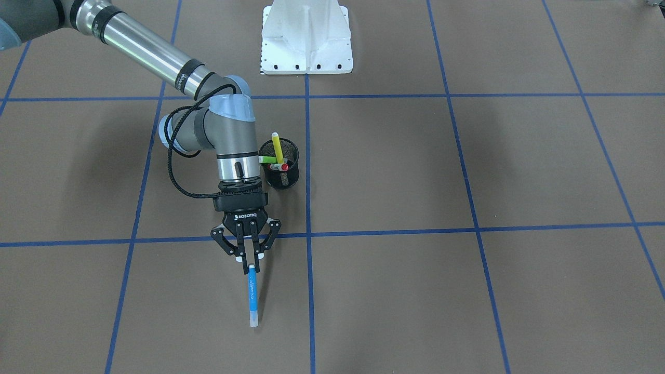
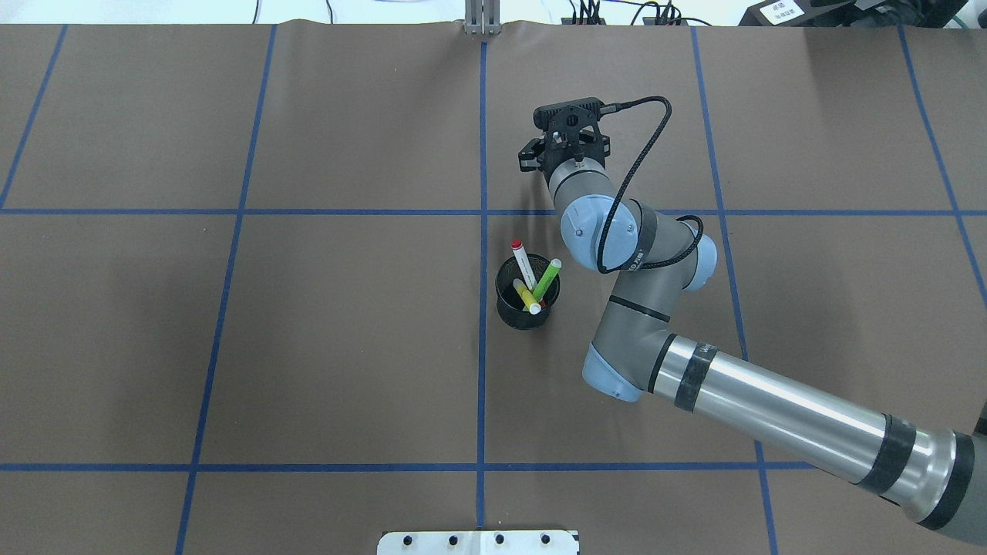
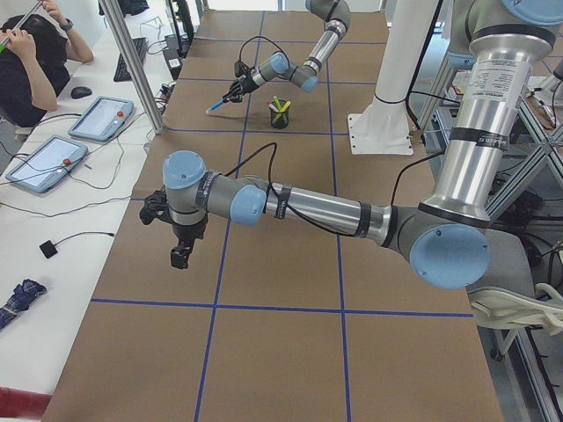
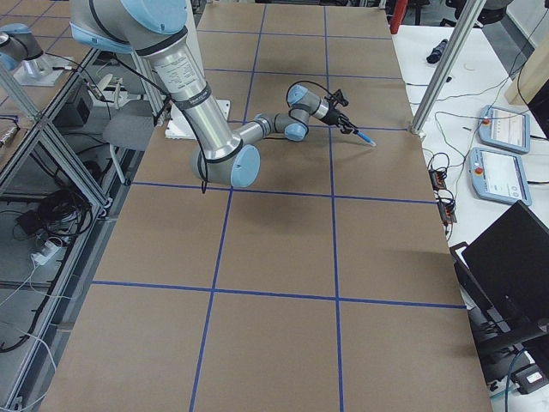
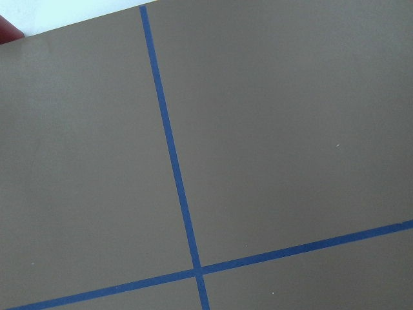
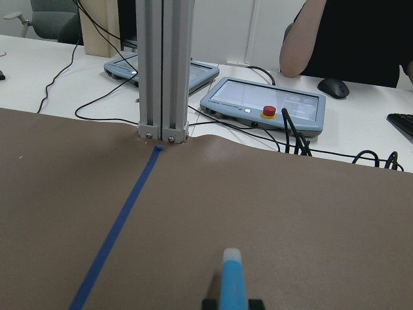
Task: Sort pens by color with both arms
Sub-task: 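Lay the blue marker down with the right gripper while the left arm reaches in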
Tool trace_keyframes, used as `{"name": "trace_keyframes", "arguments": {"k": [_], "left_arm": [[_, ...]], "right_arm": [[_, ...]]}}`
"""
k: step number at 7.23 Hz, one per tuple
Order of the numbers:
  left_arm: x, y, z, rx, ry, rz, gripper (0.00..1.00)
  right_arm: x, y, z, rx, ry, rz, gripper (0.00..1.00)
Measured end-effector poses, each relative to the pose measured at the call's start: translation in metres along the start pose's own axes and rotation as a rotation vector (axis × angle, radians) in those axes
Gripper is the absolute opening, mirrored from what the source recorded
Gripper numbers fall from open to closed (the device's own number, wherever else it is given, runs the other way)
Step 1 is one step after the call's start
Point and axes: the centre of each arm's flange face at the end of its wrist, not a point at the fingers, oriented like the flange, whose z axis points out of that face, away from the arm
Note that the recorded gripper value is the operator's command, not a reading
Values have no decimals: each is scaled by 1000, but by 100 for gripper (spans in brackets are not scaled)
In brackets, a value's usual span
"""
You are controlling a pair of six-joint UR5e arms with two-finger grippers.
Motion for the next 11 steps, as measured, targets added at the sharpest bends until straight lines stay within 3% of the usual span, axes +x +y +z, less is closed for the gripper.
{"name": "trace_keyframes", "arguments": {"k": [3,6,8,10,11], "left_arm": [[0,0,0,1,0,1,100],[11,-11,-3,6,-1,14,100],[40,-35,-6,15,11,11,100],[104,-60,0,19,47,-71,100],[147,-70,9,0,68,-77,100]], "right_arm": [[-10,-26,-15,-14,-74,36,99],[30,-112,-30,-134,-182,90,99],[88,-185,-45,-236,-172,120,99],[144,-232,-58,-365,-76,157,99],[170,-248,-68,-454,-21,183,99]]}}
